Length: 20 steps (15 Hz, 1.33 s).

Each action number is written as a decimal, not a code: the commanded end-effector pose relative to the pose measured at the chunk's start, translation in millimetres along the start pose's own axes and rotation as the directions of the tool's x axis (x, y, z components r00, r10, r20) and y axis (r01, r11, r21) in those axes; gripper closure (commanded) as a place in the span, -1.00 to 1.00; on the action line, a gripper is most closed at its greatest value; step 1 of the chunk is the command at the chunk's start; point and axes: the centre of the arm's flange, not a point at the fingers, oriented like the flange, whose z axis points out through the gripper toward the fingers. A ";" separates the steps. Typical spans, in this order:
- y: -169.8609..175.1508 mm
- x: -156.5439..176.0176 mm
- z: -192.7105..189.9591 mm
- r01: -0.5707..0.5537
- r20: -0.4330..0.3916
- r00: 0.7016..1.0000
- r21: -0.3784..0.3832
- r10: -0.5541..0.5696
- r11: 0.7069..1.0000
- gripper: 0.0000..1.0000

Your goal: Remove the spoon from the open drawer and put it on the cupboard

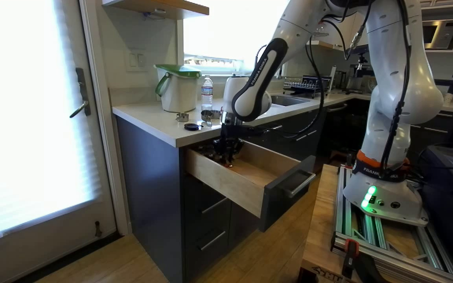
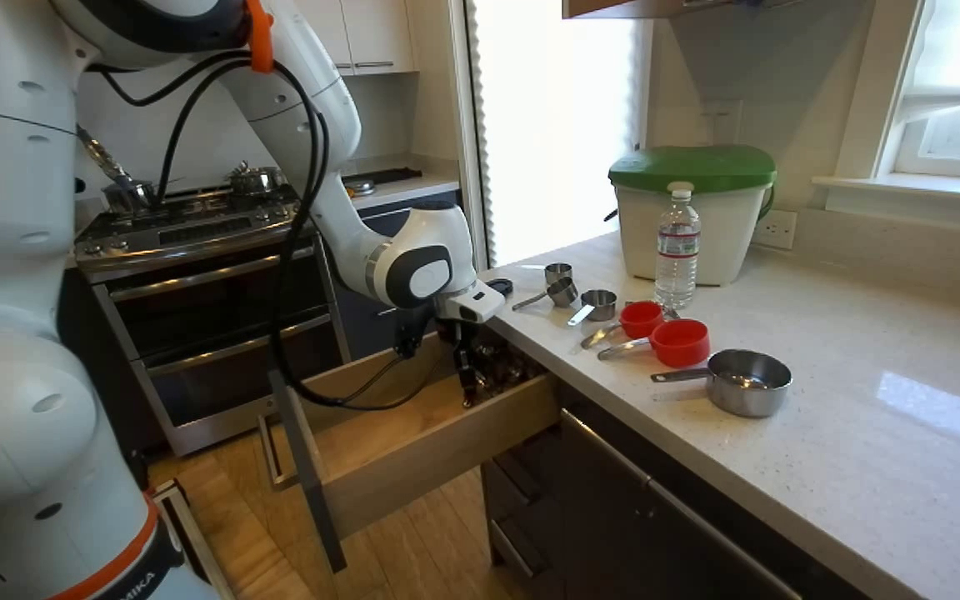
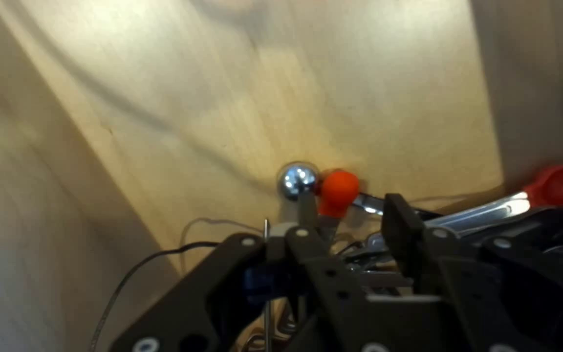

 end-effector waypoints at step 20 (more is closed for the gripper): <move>-3.5 14.9 24.6 -0.119 -0.012 0.993 -0.054 0.119 0.991 0.46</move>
